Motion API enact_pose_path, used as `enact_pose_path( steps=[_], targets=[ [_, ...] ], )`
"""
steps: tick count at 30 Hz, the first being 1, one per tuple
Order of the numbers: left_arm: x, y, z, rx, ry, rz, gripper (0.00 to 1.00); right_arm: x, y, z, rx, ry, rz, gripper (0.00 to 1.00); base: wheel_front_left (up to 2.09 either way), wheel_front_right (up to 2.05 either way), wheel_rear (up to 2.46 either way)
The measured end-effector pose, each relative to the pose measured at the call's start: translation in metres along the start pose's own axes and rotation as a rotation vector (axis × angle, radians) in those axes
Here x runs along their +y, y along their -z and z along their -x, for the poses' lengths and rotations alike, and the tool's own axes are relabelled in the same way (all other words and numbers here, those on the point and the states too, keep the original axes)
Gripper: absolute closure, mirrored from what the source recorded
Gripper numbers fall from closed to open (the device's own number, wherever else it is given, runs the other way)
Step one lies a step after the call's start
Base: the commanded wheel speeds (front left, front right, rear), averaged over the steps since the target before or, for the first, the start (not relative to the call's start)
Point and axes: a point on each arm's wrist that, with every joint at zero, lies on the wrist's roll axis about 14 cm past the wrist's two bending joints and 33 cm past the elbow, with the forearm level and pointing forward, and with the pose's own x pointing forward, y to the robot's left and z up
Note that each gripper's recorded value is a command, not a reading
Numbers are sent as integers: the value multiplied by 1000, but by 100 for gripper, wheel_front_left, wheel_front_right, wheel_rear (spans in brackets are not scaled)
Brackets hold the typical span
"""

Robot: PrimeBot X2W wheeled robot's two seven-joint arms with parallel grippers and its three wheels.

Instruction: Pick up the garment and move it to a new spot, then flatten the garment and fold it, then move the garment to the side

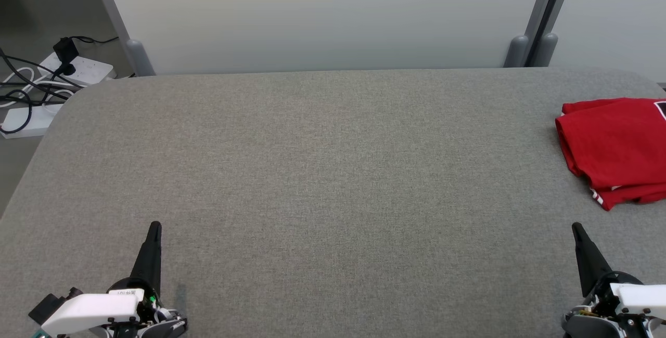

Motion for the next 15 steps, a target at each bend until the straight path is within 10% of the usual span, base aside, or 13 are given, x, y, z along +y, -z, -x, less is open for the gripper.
enact_pose_path(
  steps=[15],
  targets=[
    [0,0,0,0,0,0,100,0,0,0,0,0,0,100,0,0,0]
  ],
)
